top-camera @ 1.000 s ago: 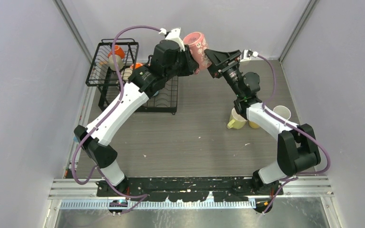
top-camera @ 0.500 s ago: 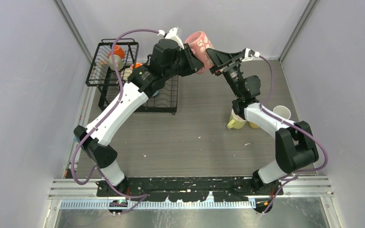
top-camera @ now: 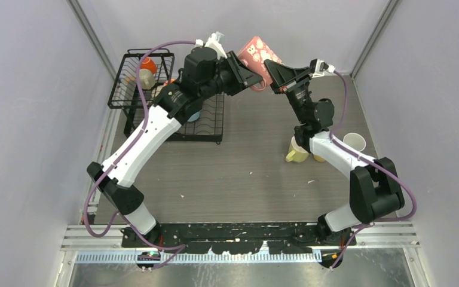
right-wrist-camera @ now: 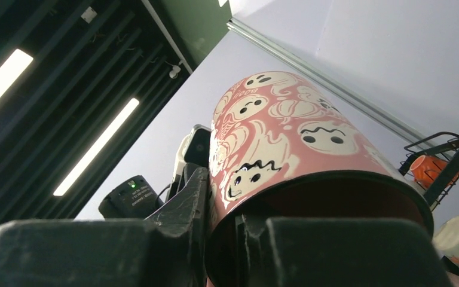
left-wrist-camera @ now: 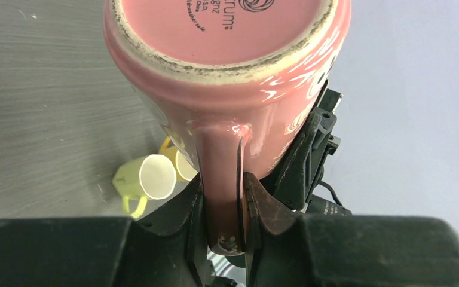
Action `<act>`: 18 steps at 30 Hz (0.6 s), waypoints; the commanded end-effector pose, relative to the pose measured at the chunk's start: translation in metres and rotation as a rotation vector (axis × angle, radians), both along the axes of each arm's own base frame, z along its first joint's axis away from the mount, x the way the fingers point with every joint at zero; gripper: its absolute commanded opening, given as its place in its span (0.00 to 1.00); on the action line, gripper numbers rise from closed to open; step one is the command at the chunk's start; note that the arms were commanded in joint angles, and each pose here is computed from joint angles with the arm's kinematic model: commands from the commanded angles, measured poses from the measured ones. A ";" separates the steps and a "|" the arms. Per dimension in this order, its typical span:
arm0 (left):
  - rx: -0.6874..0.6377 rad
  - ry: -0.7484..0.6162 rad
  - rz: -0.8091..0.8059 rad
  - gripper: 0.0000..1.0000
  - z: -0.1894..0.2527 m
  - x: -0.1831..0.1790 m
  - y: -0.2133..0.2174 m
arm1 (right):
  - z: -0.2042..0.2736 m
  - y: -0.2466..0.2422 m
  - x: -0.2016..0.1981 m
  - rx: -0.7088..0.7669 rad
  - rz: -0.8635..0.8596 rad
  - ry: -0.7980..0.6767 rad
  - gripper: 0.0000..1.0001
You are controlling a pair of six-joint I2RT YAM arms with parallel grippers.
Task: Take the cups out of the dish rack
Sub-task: Place the cup at the center of the board.
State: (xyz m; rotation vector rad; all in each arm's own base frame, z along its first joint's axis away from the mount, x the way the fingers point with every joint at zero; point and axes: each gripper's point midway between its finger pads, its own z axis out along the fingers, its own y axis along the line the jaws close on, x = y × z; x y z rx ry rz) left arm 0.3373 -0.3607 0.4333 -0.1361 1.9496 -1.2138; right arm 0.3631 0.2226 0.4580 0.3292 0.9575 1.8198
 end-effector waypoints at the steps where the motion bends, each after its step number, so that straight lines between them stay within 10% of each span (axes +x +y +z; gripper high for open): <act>1: -0.127 -0.146 -0.005 0.00 0.059 -0.010 0.010 | 0.021 -0.008 -0.012 0.006 -0.050 -0.061 0.01; 18: -0.285 -0.001 -0.069 0.51 0.037 -0.024 -0.001 | 0.033 -0.016 -0.014 -0.025 -0.124 -0.062 0.01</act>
